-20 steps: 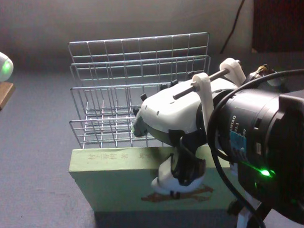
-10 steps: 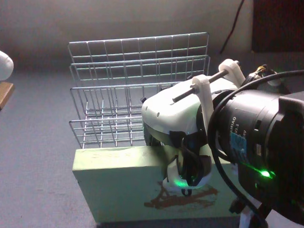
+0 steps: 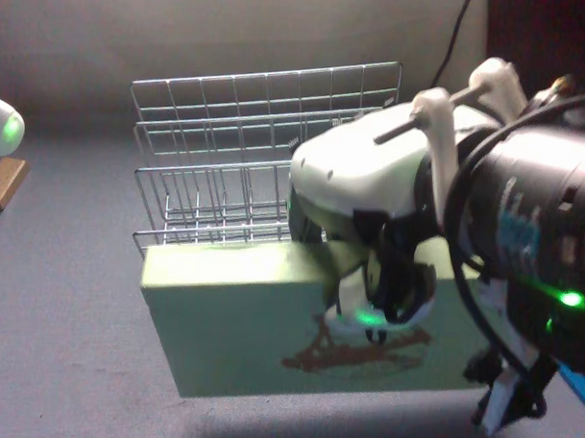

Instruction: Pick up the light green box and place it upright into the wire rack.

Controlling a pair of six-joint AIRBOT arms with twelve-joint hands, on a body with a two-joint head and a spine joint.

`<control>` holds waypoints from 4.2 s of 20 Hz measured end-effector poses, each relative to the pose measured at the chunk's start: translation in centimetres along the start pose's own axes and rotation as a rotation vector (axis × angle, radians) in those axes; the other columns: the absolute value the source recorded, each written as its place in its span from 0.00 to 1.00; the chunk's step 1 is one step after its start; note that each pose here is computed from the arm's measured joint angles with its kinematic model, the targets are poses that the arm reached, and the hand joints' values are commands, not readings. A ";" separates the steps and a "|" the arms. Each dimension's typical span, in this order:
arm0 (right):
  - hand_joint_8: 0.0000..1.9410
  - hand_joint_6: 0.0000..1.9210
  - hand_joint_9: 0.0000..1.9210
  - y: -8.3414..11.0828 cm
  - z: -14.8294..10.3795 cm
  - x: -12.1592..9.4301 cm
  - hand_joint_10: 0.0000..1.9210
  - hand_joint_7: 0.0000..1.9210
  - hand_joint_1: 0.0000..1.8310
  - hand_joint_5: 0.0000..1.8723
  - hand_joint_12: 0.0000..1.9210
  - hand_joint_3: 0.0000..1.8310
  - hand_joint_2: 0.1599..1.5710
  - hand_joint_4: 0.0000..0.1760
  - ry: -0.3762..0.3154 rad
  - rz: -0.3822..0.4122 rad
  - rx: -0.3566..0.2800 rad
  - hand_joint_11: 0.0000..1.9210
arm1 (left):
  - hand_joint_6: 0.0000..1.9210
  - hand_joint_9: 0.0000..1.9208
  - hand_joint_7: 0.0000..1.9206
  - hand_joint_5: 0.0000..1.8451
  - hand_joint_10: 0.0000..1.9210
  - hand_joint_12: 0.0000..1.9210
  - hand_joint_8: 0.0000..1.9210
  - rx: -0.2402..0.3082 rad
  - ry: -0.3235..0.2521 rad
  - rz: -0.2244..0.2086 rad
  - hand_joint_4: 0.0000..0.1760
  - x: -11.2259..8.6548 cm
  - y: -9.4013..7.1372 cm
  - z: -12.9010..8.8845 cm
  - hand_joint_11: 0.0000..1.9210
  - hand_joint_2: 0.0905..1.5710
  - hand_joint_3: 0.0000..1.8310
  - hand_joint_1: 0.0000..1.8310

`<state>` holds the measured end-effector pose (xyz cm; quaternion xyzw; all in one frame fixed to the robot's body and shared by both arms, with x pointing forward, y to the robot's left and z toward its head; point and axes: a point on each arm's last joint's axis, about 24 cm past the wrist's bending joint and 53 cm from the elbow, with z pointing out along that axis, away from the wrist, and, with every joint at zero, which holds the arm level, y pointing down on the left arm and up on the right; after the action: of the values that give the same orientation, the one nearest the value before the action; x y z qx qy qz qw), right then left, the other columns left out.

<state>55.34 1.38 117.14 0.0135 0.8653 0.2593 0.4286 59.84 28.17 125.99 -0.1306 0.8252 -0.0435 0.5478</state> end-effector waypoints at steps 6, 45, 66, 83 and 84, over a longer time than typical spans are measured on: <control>0.61 0.54 0.45 1.3 -1.3 -4.4 0.64 0.50 0.67 0.46 0.83 0.00 0.70 0.00 -0.094 -0.073 -0.036 0.42 | 0.00 0.12 0.14 0.14 0.00 0.32 0.00 -0.003 0.002 0.001 0.55 0.1 0.1 0.0 0.00 0.74 0.00 0.07; 0.60 0.55 0.46 5.8 4.0 -9.2 0.67 0.50 0.69 0.45 0.80 0.00 0.71 0.00 -0.205 -0.193 -0.102 0.42 | 0.00 0.13 0.15 0.16 0.00 0.29 0.00 -0.022 0.014 -0.016 0.53 0.4 0.5 0.0 0.00 0.74 0.00 0.10; 0.57 0.55 0.44 3.6 7.5 -6.3 0.72 0.49 0.73 0.43 0.80 0.00 0.71 0.00 -0.122 -0.117 -0.062 0.41 | 0.00 0.13 0.14 0.15 0.00 0.29 0.00 -0.024 0.015 -0.024 0.53 0.4 0.5 0.1 0.00 0.74 0.00 0.10; 0.53 0.50 0.46 2.6 10.4 -4.2 0.74 0.51 0.75 0.45 0.82 0.00 0.69 0.00 -0.095 -0.150 -0.053 0.40 | 0.00 0.13 0.14 0.16 0.00 0.29 0.00 -0.023 0.016 -0.023 0.53 0.5 0.5 0.0 0.00 0.74 0.00 0.10; 0.56 0.55 0.43 2.5 10.4 -4.1 0.76 0.49 0.74 0.42 0.81 0.00 0.71 0.00 -0.093 -0.152 -0.053 0.40 | 0.00 0.13 0.14 0.15 0.00 0.31 0.00 -0.023 0.016 -0.023 0.53 0.5 0.5 0.0 0.00 0.74 0.00 0.10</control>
<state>65.21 7.11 116.11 -0.0515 0.8357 0.2480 0.4872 59.61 28.54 125.42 -0.1462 0.8284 -0.0412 0.5391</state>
